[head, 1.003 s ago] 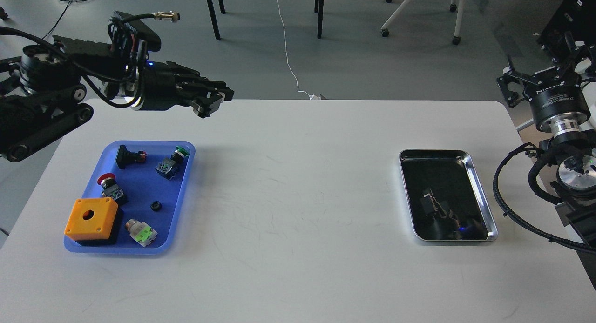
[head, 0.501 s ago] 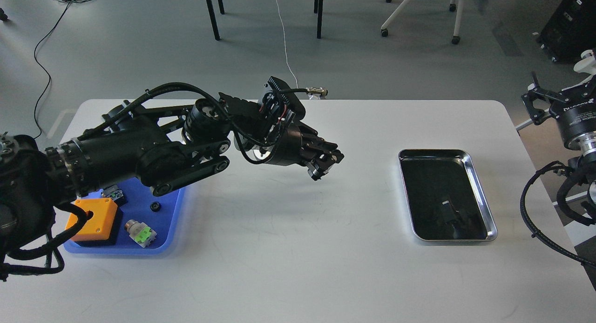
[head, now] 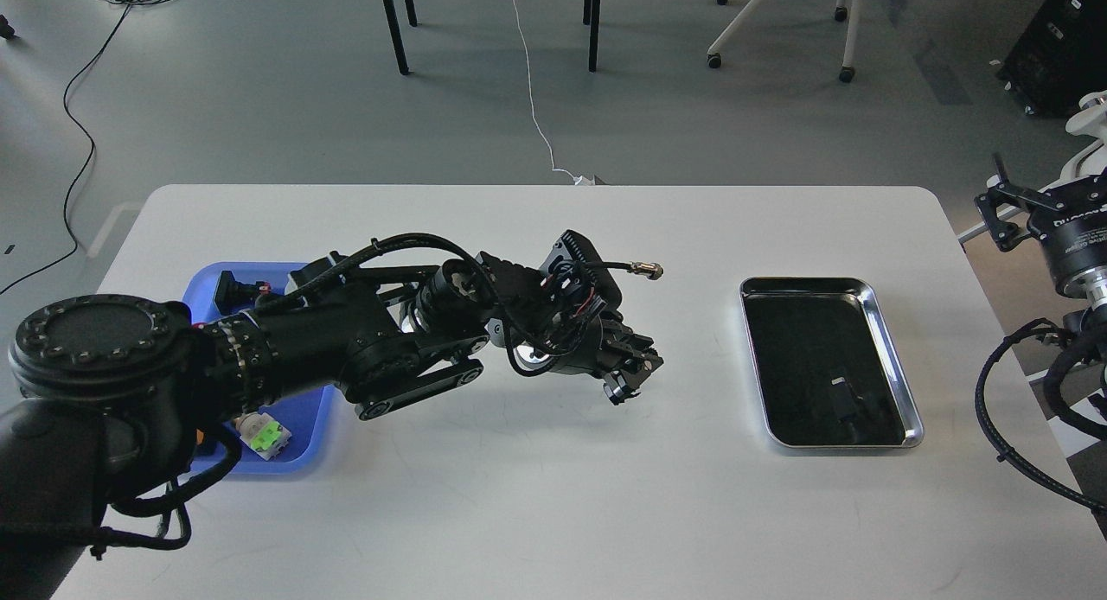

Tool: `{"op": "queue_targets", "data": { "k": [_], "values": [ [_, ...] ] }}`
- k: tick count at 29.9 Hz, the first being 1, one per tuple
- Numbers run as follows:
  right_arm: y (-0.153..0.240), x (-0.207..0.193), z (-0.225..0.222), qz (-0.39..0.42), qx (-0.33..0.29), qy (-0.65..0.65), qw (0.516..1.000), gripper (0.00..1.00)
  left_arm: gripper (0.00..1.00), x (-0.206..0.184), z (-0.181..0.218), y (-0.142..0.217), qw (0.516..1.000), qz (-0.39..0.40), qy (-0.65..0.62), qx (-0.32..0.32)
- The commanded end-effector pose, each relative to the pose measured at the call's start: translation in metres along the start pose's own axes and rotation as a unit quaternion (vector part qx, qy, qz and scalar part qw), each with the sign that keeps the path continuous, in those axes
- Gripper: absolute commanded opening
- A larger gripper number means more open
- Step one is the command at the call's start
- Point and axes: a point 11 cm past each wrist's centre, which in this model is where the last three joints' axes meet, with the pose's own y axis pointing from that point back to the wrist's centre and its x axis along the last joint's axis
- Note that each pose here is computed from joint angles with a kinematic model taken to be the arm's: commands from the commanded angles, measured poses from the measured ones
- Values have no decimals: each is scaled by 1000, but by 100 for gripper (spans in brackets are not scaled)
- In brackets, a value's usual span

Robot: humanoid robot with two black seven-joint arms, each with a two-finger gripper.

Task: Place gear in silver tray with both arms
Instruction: 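Carry the black gear toward the middle of the table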

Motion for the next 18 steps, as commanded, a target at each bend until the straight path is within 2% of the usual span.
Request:
{"op": "queue_targets", "data": {
  "k": [1, 18],
  "values": [
    [-1, -4, 0, -5, 1, -4, 1000, 99, 20, -17, -13, 0, 1000, -13, 5, 21],
    [-1, -4, 5, -4, -1, -8, 1000, 99, 23, -42, -10, -5, 999, -38, -5, 18]
  ]
}}
